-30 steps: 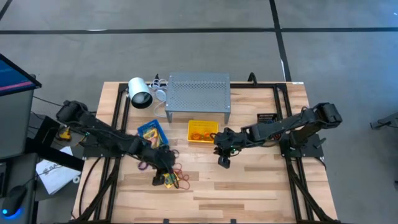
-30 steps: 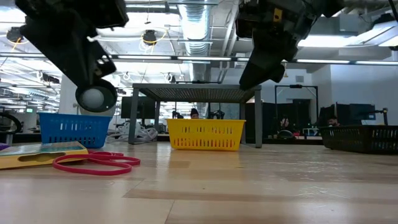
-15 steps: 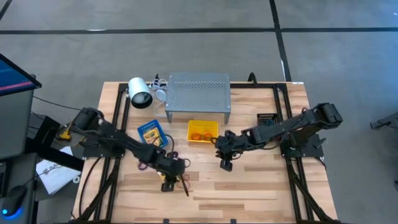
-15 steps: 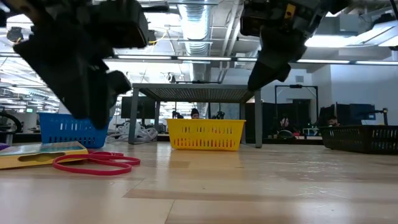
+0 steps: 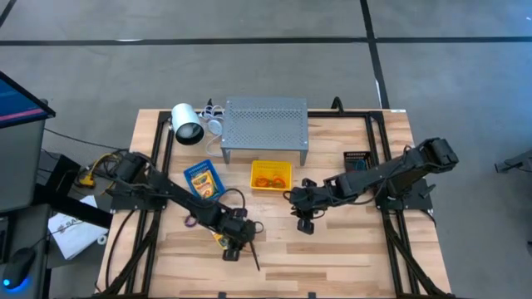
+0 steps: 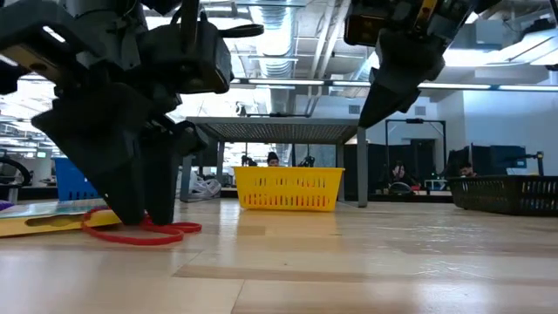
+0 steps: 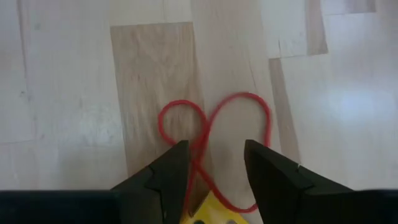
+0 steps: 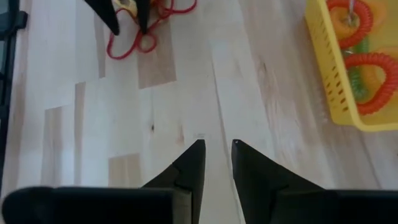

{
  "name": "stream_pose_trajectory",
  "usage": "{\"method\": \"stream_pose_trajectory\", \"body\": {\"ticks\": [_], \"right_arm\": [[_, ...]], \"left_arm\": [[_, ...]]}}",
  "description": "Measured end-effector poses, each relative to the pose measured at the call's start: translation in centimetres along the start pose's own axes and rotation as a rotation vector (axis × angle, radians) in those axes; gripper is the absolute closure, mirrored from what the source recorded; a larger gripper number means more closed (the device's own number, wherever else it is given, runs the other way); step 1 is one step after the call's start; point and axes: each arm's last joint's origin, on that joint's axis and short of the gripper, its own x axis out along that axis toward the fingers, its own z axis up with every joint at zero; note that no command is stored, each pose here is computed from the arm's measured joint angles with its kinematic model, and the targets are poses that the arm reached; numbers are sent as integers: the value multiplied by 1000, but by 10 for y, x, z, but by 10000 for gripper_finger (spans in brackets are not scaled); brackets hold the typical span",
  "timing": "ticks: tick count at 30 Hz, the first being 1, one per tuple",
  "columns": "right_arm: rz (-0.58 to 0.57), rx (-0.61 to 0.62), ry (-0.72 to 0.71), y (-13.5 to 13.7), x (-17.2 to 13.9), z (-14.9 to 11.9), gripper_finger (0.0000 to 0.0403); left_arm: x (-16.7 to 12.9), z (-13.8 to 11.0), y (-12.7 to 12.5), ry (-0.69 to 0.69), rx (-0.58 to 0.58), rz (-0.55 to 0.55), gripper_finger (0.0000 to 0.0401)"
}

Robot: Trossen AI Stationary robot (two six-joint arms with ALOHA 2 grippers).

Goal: Pick & Place Office Desk Supplies
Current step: Put the red rubber band into the black bin

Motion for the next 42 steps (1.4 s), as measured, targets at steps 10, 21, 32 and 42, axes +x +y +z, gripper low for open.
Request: {"method": "stream_pose_trajectory", "body": {"ticks": [10, 21, 32, 42], "right_arm": [[14, 11, 1, 6, -1, -3, 327], [16, 15, 1, 7, -1, -3, 327], [30, -5, -28, 8, -1, 0, 327], [148, -209, -337, 33, -28, 51, 327]], "left_arm": [[5, -1, 2, -11, 6, 76, 284], [5, -2, 4, -25, -2, 146, 397], [-64, 14, 3, -222, -59, 172, 400], [-139, 24, 12, -493, -132, 178, 401]]}}
